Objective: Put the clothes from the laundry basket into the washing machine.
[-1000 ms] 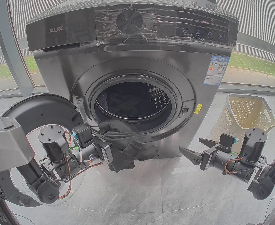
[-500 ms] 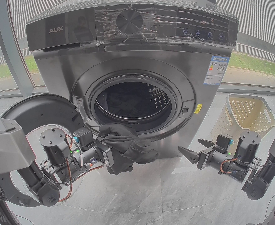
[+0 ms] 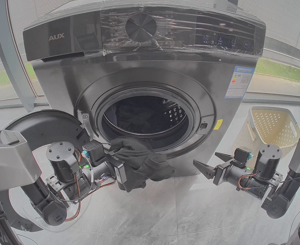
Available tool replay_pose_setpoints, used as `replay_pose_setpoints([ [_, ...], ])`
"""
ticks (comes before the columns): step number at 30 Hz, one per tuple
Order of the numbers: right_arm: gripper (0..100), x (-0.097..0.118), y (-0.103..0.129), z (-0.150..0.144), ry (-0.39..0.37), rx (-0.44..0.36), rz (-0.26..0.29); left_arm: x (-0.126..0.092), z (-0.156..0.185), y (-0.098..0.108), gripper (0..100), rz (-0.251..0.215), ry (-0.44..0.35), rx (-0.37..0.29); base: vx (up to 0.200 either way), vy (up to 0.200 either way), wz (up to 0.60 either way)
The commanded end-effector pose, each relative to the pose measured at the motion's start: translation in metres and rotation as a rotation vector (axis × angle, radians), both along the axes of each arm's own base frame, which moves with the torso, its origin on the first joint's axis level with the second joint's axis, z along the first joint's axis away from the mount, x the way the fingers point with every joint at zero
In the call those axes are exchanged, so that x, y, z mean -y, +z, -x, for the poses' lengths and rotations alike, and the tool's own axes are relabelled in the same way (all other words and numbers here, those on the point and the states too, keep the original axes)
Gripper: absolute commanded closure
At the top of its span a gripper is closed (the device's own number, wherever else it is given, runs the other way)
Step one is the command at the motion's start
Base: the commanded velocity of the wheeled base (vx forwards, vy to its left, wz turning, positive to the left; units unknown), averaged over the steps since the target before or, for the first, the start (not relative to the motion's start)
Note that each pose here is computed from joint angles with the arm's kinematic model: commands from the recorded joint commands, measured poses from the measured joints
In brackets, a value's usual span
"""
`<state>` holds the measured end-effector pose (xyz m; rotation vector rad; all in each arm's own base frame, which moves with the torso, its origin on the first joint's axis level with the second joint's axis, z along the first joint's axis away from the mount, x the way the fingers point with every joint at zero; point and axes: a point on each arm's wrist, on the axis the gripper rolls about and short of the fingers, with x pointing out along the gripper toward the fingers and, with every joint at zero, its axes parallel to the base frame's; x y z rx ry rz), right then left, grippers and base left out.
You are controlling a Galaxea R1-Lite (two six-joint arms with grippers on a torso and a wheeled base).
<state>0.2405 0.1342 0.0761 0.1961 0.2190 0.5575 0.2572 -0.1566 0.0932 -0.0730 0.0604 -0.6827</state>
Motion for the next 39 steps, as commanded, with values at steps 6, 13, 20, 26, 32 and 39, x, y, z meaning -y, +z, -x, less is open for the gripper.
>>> replay_pose_setpoints([
  [6,0,-0.006,0.004,0.005,0.028,0.012,-0.007,0.001,0.001,-0.001,100,0.001,-0.006,-0.003,0.167,0.0,0.0],
  [13,0,-0.005,0.011,0.009,0.031,0.03,-0.015,0.005,0.003,-0.003,100,-0.005,-0.02,-0.008,0.114,0.0,0.0],
  [20,0,-0.011,0.021,0.033,0.101,0.048,-0.019,0.021,0.008,-0.005,100,-0.006,-0.012,-0.005,0.0,0.0,0.0],
  [26,0,-0.017,0.025,0.049,0.158,0.054,-0.023,0.044,-0.025,-0.027,100,-0.064,0.05,0.041,0.0,0.0,0.0],
  [32,0,-0.017,0.025,0.053,0.173,0.064,-0.003,0.06,-0.046,-0.035,100,0.027,0.047,0.019,0.0,0.0,0.0],
  [39,0,-0.015,0.029,0.056,0.175,0.076,-0.007,0.087,-0.089,-0.057,100,0.074,0.078,0.069,0.0,0.0,0.0],
])
